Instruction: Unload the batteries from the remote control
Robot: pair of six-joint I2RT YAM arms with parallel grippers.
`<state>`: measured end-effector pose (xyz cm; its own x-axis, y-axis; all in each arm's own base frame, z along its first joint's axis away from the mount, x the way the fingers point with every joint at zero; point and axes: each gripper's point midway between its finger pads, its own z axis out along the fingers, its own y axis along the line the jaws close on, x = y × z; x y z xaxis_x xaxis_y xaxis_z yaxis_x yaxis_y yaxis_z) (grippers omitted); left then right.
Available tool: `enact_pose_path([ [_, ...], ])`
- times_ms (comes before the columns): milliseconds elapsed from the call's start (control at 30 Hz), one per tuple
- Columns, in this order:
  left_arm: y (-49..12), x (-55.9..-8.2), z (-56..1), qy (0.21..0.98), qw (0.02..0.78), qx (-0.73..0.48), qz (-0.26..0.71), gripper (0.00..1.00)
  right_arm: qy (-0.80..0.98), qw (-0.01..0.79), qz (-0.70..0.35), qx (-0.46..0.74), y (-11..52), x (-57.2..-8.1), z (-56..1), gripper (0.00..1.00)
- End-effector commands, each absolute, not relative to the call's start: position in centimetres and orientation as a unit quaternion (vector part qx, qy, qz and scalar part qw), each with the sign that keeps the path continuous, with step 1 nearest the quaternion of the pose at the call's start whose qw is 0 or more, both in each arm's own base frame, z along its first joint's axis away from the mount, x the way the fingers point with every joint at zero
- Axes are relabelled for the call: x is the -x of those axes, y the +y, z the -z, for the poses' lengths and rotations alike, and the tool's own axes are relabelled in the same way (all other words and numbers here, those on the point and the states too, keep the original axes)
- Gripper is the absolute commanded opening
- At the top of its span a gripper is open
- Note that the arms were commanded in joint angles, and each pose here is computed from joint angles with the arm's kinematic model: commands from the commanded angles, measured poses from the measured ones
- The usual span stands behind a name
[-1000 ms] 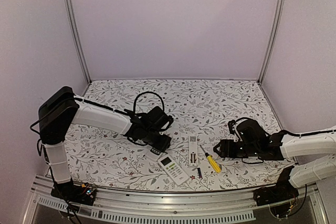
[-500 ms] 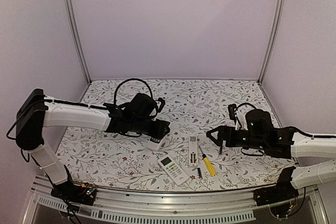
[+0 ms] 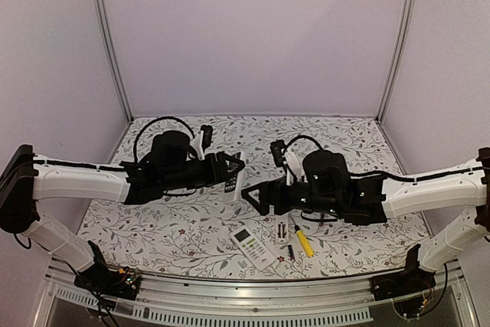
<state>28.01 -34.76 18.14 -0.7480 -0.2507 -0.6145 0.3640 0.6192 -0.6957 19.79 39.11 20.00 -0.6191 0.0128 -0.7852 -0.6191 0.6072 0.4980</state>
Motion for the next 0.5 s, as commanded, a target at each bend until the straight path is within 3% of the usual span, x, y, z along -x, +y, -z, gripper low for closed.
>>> enact_pose_path([
  [0, -34.6, -28.0, -20.7, 0.792, 0.359, 0.000, 0.495, 0.35, 0.799, 0.401, -0.391, 0.220, 42.0, -20.1, -19.4, 0.88],
  [233, -34.3, -28.0, -20.5, 0.785, 0.360, 0.018, 0.504, 0.34, 0.802, 0.384, -0.387, 0.245, 45.5, -20.1, -17.9, 0.82],
  [467, -33.3, -28.5, -20.1, 0.785, 0.376, 0.040, 0.491, 0.33, 0.803, 0.374, -0.386, 0.257, 46.7, -19.4, -16.7, 0.59],
])
